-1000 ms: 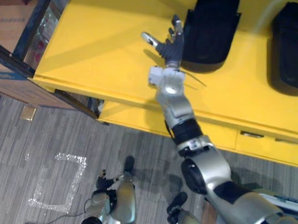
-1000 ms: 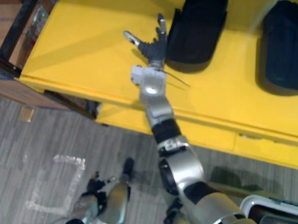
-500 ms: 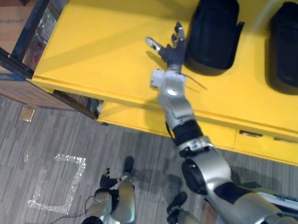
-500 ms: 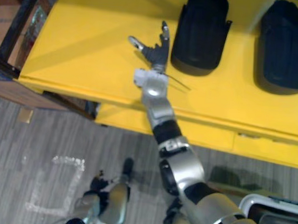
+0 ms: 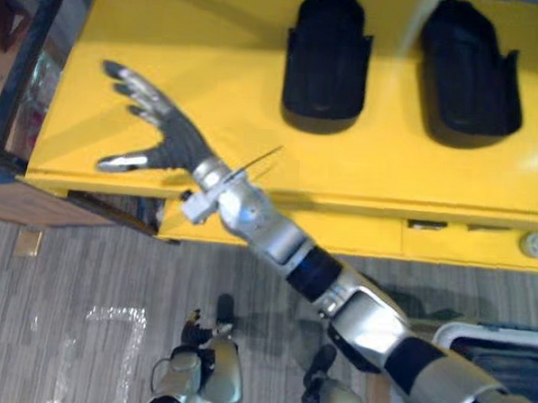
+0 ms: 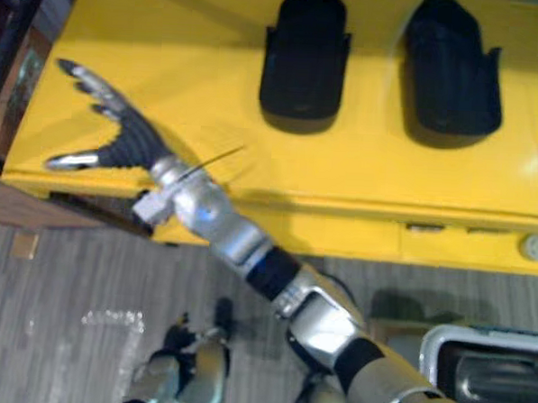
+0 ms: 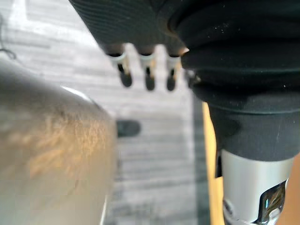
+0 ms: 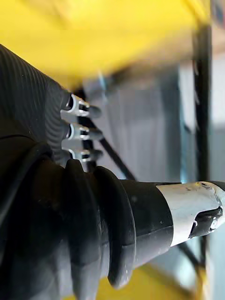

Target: Walk over and take plastic housings, then place them on the shelf

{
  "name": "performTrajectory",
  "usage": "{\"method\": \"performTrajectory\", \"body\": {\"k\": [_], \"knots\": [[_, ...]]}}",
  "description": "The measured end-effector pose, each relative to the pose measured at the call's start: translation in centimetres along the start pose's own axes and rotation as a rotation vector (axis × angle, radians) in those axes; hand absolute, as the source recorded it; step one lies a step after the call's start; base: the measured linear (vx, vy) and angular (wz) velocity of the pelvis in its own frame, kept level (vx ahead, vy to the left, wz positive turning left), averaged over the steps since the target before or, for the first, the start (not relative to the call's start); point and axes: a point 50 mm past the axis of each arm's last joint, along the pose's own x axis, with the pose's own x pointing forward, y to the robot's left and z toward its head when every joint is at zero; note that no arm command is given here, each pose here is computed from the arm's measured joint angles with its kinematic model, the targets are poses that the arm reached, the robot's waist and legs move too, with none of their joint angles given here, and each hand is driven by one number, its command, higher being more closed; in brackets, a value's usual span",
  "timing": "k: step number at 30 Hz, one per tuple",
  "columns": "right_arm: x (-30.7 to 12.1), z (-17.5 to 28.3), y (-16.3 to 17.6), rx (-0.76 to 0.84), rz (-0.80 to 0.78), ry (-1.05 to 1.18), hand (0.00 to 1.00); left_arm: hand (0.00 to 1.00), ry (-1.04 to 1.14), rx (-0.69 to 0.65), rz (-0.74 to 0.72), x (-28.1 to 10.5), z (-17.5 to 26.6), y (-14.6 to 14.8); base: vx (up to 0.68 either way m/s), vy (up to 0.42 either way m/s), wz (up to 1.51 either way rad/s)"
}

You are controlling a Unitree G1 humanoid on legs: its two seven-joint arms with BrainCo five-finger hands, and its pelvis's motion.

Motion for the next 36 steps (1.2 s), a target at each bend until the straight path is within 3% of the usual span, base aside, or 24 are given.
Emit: {"method": "performTrajectory", "body": {"k": [4,9,13,16,17,20,24,29,36], "knots": [[-0.3,3.2,-0.3,0.111,0.005,-0.171,0.0,0.0,0.074,0.001,0.005,-0.8,-2.6,0.1,-0.01,-0.007,-0.29],[-3.9,5.3,-6.9,0.08,-0.24,-0.302,0.0,0.0,0.121,0.0,0.013,-1.6,-4.3,0.5,-0.03,-0.002,-0.24],[-13.5,4.8,-13.2,-0.013,-0.64,-0.312,0.0,0.0,0.126,0.003,0.021,-1.7,-4.6,0.7,0.02,0.006,-0.26],[-22.1,4.8,-14.9,-0.087,-0.928,-0.297,0.0,0.0,0.118,0.008,0.016,-1.7,-4.6,0.4,0.04,0.0,-0.08],[-26.8,4.7,-15.4,-0.146,-1.093,-0.25,0.0,0.0,0.104,0.037,0.009,-1.7,-4.5,0.3,0.03,-0.003,-0.09],[-33.8,4.6,-14.8,-0.226,-1.34,-0.138,0.0,0.0,0.106,0.063,-0.009,-1.9,-4.9,-0.3,0.02,-0.003,-0.21],[-42.8,3.1,-10.7,-0.331,-1.659,0.191,0.0,0.0,0.074,0.129,-0.069,-2.1,-4.8,-1.5,0.01,0.011,-0.35],[-45.2,1.1,-7.7,-0.279,-1.803,0.348,0.0,0.0,0.027,0.23,-0.114,-1.6,-3.7,-2.3,-0.03,0.021,-0.44],[-43.4,-0.2,-7.4,-0.211,-1.746,0.348,0.0,0.0,0.117,0.32,-0.12,-2.5,-6.6,-1.7,0.0,0.02,-1.1]]}}
